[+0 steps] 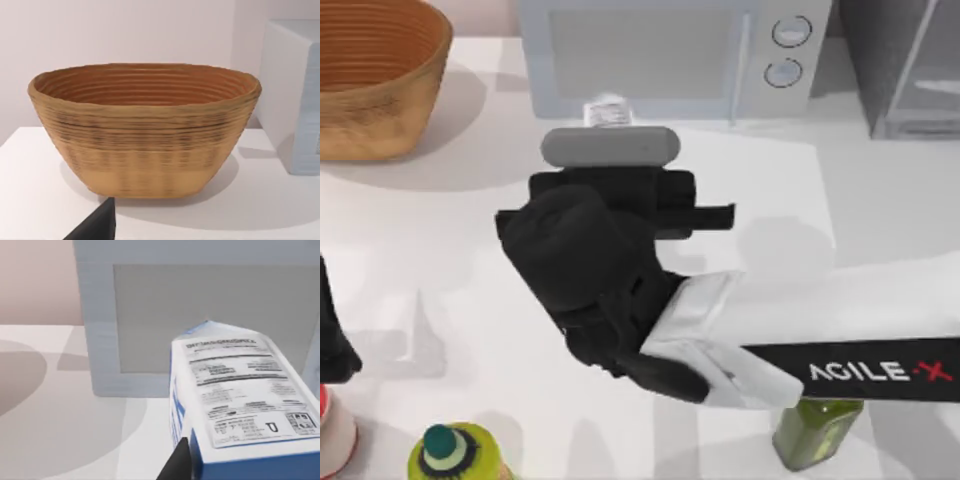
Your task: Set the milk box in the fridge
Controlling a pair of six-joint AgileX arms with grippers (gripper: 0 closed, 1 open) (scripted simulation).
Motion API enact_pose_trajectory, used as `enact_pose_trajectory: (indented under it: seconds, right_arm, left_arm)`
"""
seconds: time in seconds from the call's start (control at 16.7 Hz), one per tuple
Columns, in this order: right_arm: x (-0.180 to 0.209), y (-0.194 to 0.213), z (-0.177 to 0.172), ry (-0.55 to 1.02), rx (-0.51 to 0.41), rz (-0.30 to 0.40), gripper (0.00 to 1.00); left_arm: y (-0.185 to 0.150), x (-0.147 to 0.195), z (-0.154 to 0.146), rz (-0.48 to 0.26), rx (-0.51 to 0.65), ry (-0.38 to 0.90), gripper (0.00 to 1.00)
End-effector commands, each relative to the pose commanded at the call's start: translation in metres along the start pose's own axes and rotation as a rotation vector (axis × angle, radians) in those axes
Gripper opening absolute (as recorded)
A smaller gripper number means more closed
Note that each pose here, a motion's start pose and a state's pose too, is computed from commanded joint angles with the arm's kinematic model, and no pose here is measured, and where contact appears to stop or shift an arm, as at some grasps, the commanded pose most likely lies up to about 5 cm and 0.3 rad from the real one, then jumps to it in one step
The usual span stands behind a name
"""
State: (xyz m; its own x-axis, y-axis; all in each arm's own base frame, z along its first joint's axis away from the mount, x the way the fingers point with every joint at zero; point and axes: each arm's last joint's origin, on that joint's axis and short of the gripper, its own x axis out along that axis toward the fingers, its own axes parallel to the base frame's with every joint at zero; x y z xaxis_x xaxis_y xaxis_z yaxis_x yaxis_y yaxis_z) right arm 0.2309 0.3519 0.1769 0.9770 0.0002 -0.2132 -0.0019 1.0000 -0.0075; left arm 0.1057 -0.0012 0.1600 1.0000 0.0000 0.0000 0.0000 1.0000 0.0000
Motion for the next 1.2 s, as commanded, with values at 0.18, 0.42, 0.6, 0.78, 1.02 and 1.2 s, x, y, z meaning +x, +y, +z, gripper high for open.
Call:
enact_pose_trajectory:
  seconds: [0.18,0.42,0.6,0.78,1.02,1.2]
  right_arm:
    - [0.006,-0.041,0.012,0.045,-0.014,0.024,0.0]
    - [-0.001,-0.131,0.041,0.075,0.034,0.071,0.0]
    - [-0.028,-0.208,0.054,0.039,0.097,0.106,0.0]
    - [-0.065,-0.273,0.046,-0.04,0.133,0.12,0.0]
    - [-0.104,-0.323,0.009,-0.147,0.11,0.096,0.0]
    - [-0.116,-0.341,-0.02,-0.193,0.063,0.057,0.0]
  left_arm:
    - [0.0,0.0,0.0,0.0,0.0,0.0,1.0]
    - [0.0,0.0,0.0,0.0,0.0,0.0,1.0]
    - [0.0,0.0,0.0,0.0,0.0,0.0,1.0]
    - [0.0,0.0,0.0,0.0,0.0,0.0,1.0]
    - [0.0,0.0,0.0,0.0,0.0,0.0,1.0]
    - [0.0,0.0,0.0,0.0,0.0,0.0,1.0]
